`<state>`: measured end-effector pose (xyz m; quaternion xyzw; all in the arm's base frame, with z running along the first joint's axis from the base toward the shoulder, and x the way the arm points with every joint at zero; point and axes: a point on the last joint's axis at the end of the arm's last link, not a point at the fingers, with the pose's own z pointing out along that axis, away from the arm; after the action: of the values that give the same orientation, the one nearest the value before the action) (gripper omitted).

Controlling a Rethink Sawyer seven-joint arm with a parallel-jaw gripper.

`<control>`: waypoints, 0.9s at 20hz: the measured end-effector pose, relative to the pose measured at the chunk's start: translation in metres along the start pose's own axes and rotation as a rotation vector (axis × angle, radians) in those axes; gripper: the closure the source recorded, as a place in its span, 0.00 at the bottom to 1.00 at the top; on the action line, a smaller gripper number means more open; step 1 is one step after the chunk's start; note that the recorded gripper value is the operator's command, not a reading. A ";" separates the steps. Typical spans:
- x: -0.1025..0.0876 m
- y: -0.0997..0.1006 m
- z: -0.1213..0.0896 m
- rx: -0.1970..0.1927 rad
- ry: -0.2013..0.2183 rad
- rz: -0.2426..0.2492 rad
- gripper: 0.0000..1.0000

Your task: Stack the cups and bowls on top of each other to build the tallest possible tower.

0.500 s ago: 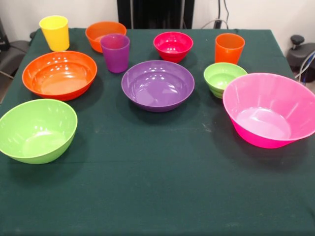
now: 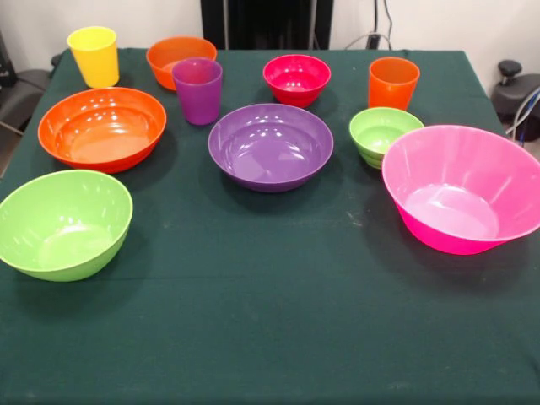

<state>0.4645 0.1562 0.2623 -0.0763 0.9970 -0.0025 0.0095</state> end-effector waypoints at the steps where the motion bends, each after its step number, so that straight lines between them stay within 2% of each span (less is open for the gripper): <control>1: -0.001 0.000 -0.001 0.000 0.003 0.000 0.00; 11: -0.011 -0.004 -0.006 0.001 0.007 0.004 0.00; 18: -0.013 -0.009 0.013 -0.002 0.034 0.010 0.00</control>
<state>0.4791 0.1493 0.2491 -0.0712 0.9974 -0.0025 -0.0075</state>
